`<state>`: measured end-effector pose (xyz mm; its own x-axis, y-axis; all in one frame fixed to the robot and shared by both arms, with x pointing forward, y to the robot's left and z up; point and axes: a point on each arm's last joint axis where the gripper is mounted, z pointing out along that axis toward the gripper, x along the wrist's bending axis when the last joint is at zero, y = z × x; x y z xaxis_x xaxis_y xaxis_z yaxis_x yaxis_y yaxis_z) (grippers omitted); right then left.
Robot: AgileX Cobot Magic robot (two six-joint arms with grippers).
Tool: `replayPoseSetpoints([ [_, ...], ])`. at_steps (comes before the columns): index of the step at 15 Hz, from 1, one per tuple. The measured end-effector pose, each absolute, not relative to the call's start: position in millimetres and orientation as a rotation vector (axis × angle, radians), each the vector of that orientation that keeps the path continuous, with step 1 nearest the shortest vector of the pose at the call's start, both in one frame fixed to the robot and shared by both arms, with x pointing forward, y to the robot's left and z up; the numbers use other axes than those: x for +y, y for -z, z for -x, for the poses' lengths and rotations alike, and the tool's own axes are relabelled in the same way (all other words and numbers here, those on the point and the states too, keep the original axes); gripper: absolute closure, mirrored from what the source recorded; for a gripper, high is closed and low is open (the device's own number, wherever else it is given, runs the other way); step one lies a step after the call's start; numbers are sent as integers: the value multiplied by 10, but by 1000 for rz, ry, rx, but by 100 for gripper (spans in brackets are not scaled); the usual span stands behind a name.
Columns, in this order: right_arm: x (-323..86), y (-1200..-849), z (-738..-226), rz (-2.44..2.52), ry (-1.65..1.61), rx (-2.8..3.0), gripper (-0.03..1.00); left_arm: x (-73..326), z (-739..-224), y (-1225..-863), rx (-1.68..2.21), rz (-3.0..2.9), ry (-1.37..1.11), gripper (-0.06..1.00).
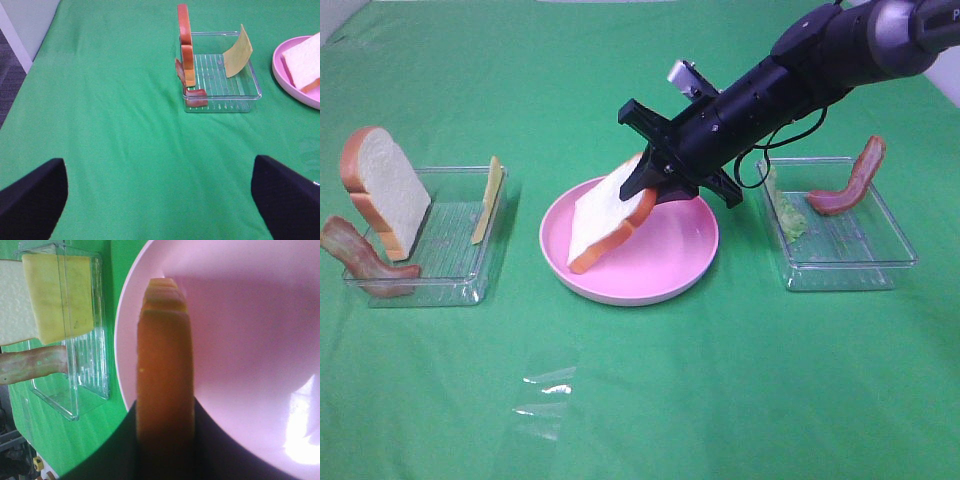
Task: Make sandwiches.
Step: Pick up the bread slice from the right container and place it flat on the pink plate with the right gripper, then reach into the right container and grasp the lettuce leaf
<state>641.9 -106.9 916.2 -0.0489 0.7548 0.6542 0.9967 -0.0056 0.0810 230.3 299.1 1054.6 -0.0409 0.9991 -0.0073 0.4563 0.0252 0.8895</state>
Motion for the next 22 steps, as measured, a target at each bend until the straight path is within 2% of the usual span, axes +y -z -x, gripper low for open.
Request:
replayPoseSetpoints([
  [2,-1073,-9158,-6417,1804,757,-1866,73,2991,-2303,-10546,1588,-1518,-962,4],
  [3,-1075,-9157,-6417,1804,755,-1870,62,2991,-2303,-10546,1588,-1518,-962,4],
  [4,-1073,-9157,-6403,1792,742,-1870,37,2991,-2303,-10546,1588,-1518,-962,4],
  [5,-1072,-9165,-6377,1764,719,-1882,23,2991,-2303,-10546,1588,-1518,-962,4],
  [7,-1098,-9258,-6310,1703,668,-1951,13,2991,-2303,-10546,1588,-1518,-962,4],
  [15,-1459,-9988,-6152,1830,521,-2353,10,2991,-2303,-10546,1588,-1518,-962,4],
  [18,-1604,-10283,-6273,1936,429,-2502,10,2991,-2303,-10546,1588,-1518,-962,4],
  [22,-1854,-10349,-6526,2027,378,-2465,10,2991,-2303,-10546,1588,-1518,-962,4],
])
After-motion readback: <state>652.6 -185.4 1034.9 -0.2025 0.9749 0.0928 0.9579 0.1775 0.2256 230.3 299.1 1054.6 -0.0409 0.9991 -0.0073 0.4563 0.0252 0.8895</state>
